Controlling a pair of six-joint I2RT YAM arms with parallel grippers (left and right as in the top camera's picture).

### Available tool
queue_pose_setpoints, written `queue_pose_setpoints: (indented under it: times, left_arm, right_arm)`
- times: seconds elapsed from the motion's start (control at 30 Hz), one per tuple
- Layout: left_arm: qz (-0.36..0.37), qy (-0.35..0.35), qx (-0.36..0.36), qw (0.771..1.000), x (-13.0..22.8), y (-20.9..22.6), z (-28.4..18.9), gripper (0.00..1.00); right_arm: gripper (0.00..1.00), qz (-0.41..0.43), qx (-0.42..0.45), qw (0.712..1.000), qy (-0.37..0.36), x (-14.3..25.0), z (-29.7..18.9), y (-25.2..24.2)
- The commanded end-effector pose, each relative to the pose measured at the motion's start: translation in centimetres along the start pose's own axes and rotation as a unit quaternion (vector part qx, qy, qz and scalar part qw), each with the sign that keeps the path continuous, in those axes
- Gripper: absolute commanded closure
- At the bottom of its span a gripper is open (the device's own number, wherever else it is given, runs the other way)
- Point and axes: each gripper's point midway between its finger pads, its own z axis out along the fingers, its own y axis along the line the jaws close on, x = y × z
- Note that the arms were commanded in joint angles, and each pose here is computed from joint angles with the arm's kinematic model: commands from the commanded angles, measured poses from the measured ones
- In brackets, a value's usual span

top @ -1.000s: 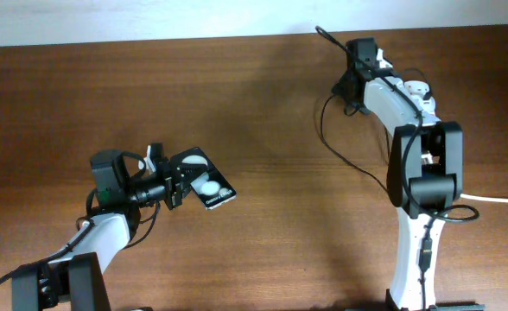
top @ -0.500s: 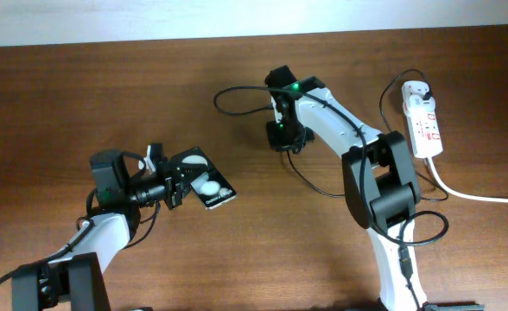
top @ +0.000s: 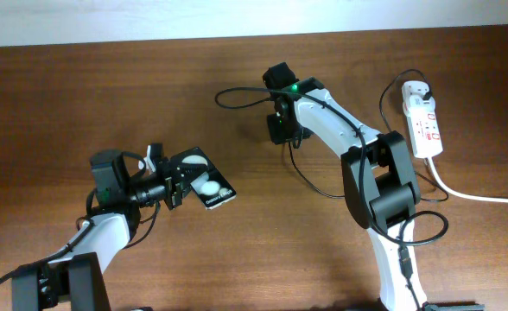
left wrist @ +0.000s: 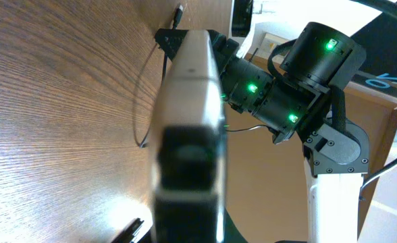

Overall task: Plug charger to phone and switch on socket
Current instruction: 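Move right gripper to the power strip and grasp the USB-C cable end, then insert the cable plug into the phone's bottom port with right gripper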

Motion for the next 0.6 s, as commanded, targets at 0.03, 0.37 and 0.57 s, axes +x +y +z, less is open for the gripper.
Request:
queue_pose_setpoints:
  times: [0.03,0.37,0.57]
  left_arm:
    - [0.018,0.007,0.008,1.000,0.0,-0.7,-0.1,1.00]
    - [0.135,0.027,0.051,0.989,0.6,-3.2,-0.3,1.00]
    - [0.162,0.040,0.069,0.984,1.0,-4.3,-0.4,1.00]
  right_arm:
    - [0.69,-0.005,0.044,0.999,0.012,0.9,2.0,-1.6]
    - [0.96,0.008,-0.039,0.999,-0.002,2.4,-11.0,0.0]
    - [0.96,-0.014,-0.143,0.986,-0.086,12.2,-31.1,0.4]
